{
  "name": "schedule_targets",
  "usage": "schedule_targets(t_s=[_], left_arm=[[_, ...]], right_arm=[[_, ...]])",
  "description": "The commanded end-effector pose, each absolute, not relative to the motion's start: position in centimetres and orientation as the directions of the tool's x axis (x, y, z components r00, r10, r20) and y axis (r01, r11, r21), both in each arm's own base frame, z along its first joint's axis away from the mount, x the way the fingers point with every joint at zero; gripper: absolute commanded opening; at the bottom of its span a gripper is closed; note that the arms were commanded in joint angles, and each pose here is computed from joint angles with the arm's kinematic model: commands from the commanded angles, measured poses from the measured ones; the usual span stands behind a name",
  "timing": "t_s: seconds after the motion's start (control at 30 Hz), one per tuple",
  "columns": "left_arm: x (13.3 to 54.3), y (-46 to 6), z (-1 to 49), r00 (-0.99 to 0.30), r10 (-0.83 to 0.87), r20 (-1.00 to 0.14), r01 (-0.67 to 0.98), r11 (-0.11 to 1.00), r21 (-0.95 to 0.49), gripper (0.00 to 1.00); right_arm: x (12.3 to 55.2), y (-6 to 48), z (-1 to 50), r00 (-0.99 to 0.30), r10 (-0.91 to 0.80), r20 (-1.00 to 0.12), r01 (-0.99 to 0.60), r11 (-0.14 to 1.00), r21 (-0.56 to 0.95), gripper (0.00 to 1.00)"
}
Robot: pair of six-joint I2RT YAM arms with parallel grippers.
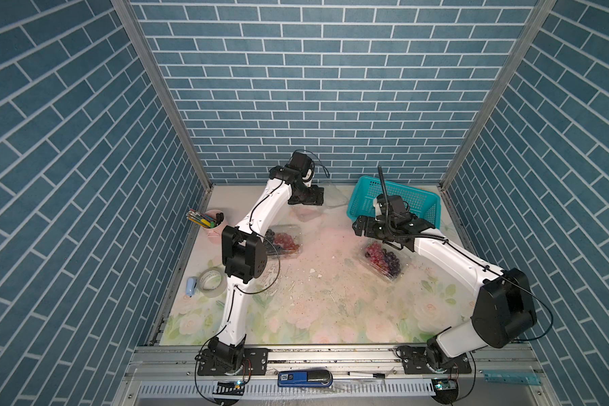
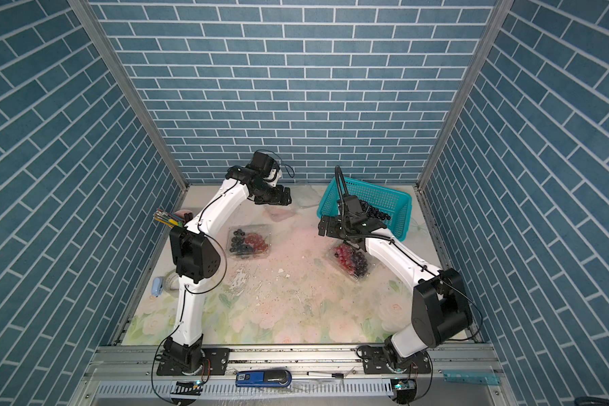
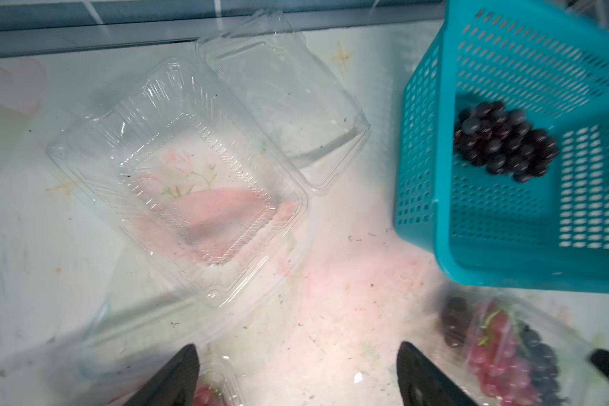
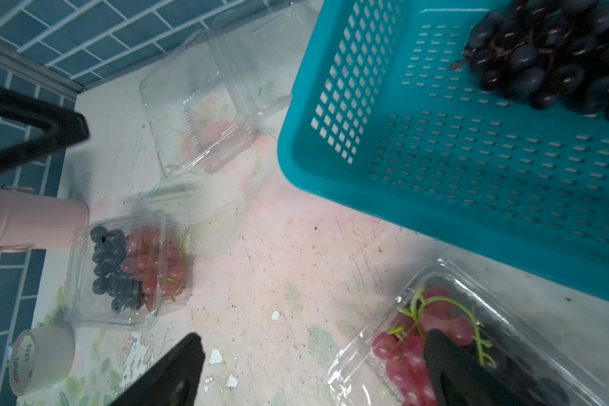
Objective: Pack grapes into containers
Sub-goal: Pick up the packing box from the center of the board.
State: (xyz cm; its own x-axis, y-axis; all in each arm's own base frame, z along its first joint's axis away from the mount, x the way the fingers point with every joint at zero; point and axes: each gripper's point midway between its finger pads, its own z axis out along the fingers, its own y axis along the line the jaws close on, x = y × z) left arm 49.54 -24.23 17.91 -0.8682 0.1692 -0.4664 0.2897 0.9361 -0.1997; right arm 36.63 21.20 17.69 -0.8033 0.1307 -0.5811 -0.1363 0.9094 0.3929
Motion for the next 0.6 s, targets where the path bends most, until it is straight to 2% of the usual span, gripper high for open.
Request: schedule_targets(t_s=[0.0,0.33,0.57], left_arm=[[48.7,-23.1,14.1,-0.867,0.332,-0.371,0.359,0.933,-0.005,0.89],[52.2,-24.6,11.0,-0.823,0.384,-0.419,0.366,0.922,0.128,0.87],[53.7,-24.6,9.0,-0.813,0.408,-0.415,0.375,0.913,0.163,0.83]], right_arm=[[36.4,20.7,19.9,-0.778,0.175,-0.604,-0.15,0.882,0.448,0.99],[35.2,19.4,20.2,-0.78,0.192,-0.596,-0.151,0.866,0.476,0.99],[35.1,19.1,19.4,-0.794,0.206,-0.573,-0.133,0.859,0.494,0.98]])
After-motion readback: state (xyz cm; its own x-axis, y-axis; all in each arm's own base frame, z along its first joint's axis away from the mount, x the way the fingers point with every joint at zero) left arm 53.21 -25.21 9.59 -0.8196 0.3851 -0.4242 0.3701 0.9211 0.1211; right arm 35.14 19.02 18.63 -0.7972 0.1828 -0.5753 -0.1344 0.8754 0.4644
